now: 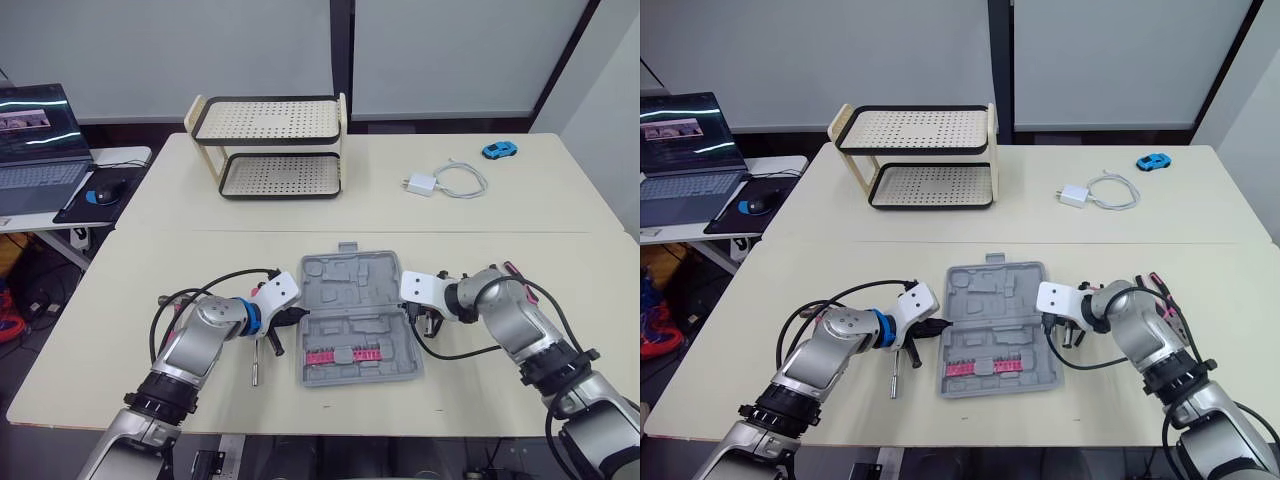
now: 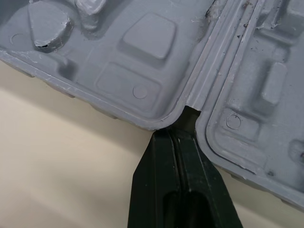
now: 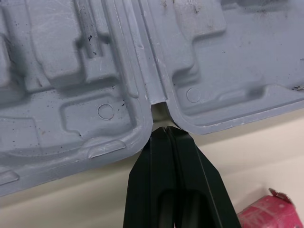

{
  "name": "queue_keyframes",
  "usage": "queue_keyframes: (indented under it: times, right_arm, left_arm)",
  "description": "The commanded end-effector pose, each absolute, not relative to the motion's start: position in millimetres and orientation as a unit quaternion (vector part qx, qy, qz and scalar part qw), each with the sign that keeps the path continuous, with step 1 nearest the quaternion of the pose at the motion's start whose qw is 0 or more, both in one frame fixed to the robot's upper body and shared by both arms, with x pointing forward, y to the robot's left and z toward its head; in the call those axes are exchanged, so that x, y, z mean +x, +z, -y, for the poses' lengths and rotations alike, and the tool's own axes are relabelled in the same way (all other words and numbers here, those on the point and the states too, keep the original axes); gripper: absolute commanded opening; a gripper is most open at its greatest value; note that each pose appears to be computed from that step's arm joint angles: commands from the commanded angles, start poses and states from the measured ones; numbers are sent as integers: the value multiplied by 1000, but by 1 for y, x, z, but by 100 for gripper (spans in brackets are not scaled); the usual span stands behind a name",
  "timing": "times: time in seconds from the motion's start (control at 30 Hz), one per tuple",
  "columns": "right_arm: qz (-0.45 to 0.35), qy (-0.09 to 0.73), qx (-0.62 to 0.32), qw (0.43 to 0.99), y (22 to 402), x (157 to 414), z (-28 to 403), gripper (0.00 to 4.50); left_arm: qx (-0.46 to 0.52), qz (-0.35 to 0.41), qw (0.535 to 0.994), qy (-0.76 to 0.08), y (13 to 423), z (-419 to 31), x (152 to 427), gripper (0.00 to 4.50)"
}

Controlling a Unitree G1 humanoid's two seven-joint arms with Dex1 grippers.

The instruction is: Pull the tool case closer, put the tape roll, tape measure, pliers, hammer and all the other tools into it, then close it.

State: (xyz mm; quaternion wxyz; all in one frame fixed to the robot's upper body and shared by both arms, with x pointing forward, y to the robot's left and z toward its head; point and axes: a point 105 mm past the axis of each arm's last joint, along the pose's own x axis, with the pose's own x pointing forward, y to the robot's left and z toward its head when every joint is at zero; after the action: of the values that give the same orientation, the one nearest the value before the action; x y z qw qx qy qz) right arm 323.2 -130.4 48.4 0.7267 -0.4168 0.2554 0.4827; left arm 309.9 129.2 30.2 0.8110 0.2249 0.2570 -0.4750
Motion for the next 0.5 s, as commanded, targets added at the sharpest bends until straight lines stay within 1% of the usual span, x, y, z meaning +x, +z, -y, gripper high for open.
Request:
queue_keyframes:
  times: [0.03, 0.37, 0.5]
  right_arm:
    - [-230, 511, -404, 723, 59, 309, 114, 2]
    - [-260, 515, -387, 719, 52, 281, 123, 2]
    - [-270, 509, -389, 719, 51, 278, 131, 2]
  left_arm:
    - [211, -264, 763, -551, 23, -103, 282, 0]
    - [207, -271, 758, -556, 12, -91, 272, 0]
    - [201, -276, 741, -579, 9, -81, 261, 0]
